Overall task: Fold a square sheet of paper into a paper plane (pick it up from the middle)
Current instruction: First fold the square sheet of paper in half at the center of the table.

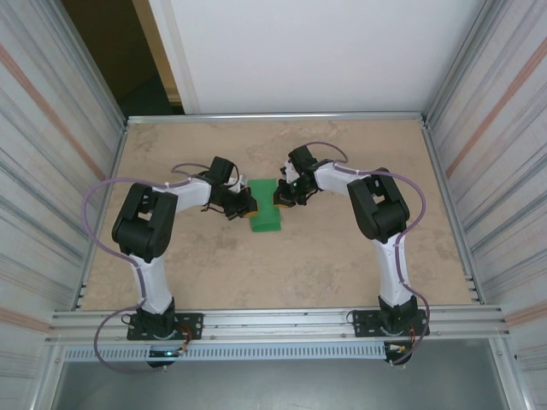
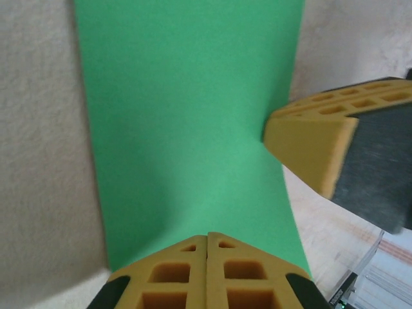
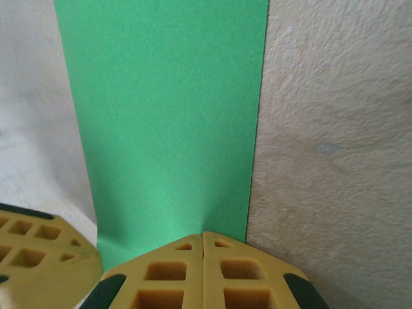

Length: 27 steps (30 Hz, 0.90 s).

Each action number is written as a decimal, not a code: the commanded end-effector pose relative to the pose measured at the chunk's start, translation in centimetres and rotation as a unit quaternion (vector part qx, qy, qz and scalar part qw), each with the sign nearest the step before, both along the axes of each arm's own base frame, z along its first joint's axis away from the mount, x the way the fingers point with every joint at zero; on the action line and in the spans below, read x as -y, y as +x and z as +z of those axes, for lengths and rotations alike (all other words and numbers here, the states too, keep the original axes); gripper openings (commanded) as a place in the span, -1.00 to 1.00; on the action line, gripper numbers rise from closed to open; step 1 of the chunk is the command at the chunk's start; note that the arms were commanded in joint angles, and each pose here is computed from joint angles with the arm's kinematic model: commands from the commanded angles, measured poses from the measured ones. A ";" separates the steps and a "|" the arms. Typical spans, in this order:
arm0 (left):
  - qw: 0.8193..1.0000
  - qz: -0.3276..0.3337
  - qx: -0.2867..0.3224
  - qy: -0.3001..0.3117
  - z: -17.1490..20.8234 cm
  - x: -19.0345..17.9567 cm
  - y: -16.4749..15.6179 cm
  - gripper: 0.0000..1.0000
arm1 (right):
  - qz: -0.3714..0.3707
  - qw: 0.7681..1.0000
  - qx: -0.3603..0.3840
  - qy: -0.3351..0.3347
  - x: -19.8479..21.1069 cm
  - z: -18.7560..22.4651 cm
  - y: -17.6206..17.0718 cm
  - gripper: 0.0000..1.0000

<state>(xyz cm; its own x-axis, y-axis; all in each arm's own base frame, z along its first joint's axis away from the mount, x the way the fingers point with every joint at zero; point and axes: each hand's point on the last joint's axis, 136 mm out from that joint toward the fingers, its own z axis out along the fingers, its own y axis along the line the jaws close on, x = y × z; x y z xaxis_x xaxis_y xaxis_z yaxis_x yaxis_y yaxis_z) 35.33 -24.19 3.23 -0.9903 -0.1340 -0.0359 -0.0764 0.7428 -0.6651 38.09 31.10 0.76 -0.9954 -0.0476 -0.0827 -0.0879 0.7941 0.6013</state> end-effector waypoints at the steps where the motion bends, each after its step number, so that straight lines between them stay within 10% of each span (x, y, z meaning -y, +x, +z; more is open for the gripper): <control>1: 1.000 0.023 0.003 0.009 -0.5 -0.7 1.8 -1.00 | -0.004 0.962 -0.151 -0.229 8.9 -11.0 -8.4 -1.00; 12: 0.998 0.038 -0.016 0.048 -1.7 -6.3 1.3 -1.00 | -0.005 0.961 -0.150 -0.233 9.3 -10.9 -8.4 -1.00; 19: 0.999 0.000 0.028 -0.025 3.8 -1.5 0.7 -1.00 | -0.004 0.959 -0.157 -0.237 9.4 -11.4 -9.0 -1.00; 27: 0.999 -0.018 -0.014 -0.028 1.2 1.4 -1.0 -1.00 | -0.006 0.957 -0.162 -0.241 9.6 -11.8 -9.3 -1.00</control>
